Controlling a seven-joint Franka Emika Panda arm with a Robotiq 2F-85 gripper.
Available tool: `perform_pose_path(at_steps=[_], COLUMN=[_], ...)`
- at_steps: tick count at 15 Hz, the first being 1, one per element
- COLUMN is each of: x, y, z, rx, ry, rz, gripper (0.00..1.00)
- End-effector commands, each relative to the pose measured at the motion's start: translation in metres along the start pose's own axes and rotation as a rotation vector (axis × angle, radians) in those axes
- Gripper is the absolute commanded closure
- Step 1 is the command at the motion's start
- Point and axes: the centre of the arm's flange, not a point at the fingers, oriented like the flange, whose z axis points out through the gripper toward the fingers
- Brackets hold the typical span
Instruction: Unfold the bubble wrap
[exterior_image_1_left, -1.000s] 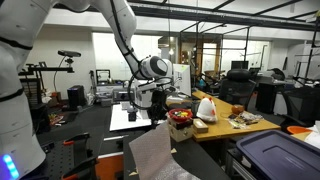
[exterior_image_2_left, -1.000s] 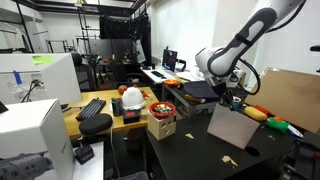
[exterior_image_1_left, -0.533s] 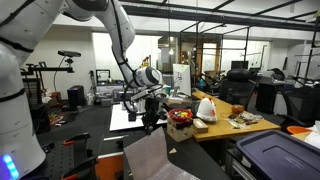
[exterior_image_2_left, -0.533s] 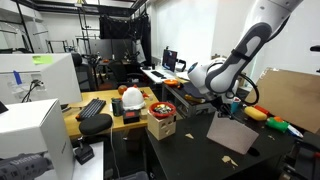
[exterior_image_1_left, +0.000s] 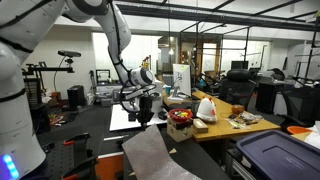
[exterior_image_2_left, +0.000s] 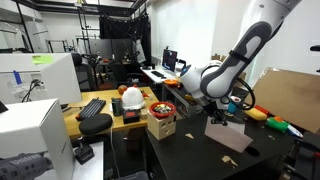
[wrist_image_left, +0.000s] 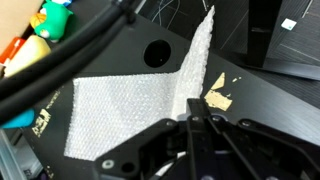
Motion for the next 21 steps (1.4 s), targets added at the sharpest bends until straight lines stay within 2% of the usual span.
perform_pose_path(at_steps=[1,5,8,11,13,17,21], x=[-0.010,-0.018,-0.025,-0.023,-0.021,-0.022,-0.014], y=[-0.006,0.014,0.057,0.106,0.134,0.158,0.167], z=[-0.023,-0.031,-0.024,0.008,0.034,0.078,0.102], rx=[0.113,0.223,0.306,0.374,0.391,0.374,0.460], ry=[0.041,0.100,0.145,0.157,0.160,0.172,0.185], rz=[-0.156,-0.214,-0.166,-0.070,-0.045,-0.050,0.034], gripper=[0.73,0.44,0.22,0.01,0.00,0.00,0.00])
